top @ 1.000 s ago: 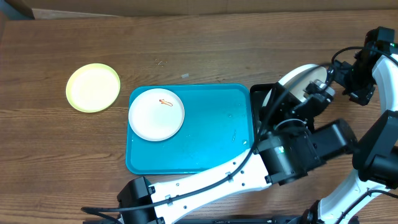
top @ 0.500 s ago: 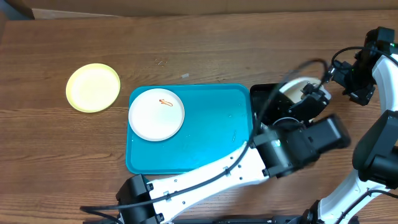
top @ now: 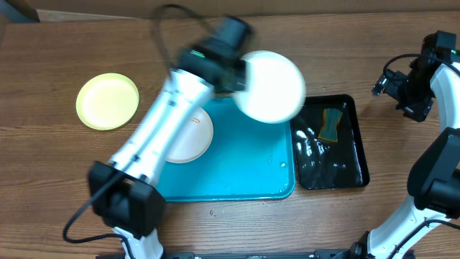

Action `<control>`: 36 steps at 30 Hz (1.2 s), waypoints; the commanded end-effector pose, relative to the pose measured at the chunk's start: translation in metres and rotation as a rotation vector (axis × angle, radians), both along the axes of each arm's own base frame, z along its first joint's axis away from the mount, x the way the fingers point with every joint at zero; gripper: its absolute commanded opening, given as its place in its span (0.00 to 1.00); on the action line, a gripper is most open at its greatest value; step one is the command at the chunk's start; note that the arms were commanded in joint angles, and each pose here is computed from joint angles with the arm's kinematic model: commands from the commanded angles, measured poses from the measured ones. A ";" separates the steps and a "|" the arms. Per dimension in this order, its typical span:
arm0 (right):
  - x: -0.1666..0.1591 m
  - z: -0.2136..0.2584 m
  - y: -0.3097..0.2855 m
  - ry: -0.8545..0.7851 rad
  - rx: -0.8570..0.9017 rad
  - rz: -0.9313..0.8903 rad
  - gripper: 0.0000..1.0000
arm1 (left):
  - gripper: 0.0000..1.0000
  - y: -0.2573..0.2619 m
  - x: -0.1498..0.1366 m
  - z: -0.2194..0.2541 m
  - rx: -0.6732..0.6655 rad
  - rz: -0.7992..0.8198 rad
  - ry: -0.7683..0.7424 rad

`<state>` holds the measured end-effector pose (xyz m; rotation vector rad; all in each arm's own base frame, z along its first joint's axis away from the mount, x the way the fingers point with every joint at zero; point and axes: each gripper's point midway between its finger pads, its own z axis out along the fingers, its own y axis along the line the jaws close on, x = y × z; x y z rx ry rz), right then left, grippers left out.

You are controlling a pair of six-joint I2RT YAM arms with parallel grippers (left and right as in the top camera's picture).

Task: Clean dirty plates on tray and stack at the side
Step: 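Lift the white plate with the left gripper and carry it left, then lower the white plate onto the yellow-rimmed plate and open left gripper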

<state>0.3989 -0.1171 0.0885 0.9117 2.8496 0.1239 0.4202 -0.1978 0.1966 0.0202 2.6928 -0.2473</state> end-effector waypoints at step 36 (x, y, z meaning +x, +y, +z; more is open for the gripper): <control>0.006 0.018 -0.001 -0.049 -0.014 -0.003 1.00 | 0.17 0.423 -0.038 -0.112 -0.041 1.018 0.090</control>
